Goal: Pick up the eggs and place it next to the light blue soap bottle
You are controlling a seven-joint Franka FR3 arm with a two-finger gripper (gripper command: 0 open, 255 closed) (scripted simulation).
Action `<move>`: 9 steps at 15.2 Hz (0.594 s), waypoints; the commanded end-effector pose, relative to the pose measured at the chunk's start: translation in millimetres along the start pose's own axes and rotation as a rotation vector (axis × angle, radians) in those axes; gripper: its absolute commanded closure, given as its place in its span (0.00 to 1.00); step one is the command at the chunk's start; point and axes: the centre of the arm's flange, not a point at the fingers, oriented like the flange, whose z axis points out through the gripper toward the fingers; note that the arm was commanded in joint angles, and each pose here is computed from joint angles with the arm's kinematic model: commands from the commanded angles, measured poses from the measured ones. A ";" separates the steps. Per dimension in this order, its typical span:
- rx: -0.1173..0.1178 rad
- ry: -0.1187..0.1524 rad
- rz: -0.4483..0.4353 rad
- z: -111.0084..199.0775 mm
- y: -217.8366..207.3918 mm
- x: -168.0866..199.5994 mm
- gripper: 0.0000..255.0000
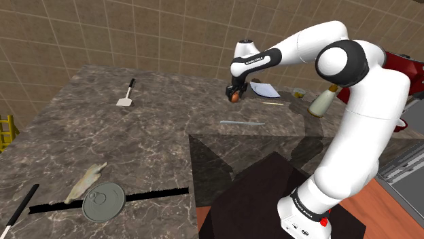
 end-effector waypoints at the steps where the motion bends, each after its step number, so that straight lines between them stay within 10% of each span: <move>1: 0.000 0.000 0.000 -9.2 1.5 -0.6 1.00; 9: 0.000 0.000 0.000 -50.6 9.6 -0.2 1.00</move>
